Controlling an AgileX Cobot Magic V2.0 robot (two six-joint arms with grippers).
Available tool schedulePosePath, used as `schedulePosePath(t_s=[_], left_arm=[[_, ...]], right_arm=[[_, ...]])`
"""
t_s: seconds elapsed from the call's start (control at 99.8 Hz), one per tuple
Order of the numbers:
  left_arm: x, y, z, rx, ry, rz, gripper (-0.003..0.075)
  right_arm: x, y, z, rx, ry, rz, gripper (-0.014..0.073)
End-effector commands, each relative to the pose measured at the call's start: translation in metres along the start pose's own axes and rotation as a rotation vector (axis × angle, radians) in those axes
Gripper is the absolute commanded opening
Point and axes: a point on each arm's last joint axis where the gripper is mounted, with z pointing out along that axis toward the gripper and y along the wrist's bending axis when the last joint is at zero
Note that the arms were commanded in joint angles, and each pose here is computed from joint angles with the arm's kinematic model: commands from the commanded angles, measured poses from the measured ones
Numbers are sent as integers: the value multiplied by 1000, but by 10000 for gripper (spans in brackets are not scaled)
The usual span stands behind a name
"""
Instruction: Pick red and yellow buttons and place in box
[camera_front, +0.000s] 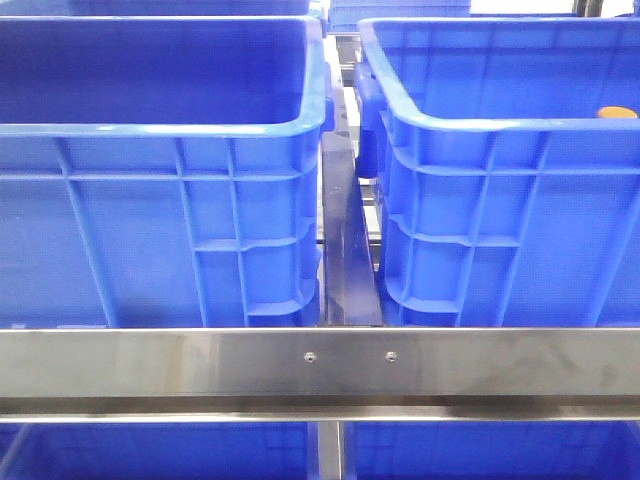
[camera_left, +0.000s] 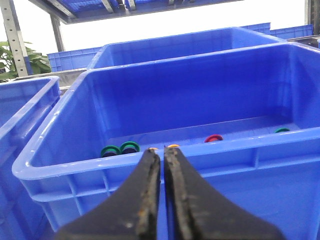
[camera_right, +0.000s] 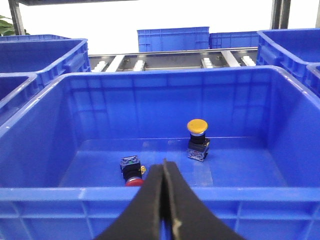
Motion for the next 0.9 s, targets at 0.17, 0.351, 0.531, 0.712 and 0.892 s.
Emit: schedulePosePath(t_s=[0.17, 0.351, 0.531, 0.712, 0.892], left_arm=[[7, 0, -2, -10, -71, -8, -19], [7, 0, -2, -10, -71, -8, -19], [7, 0, -2, -10, -71, -8, -19], [7, 0, -2, -10, -71, -8, -19], [7, 0, -2, -10, -71, -8, -19]], right_arm=[[6, -1, -11, -8, -154, -6, -68], [19, -2, -16, -9, -179, 3, -68], [18, -2, -16, -9, -183, 5, -68], [18, -2, -16, -9, -185, 6, -68], [18, -2, -16, -9, -185, 6, -68]])
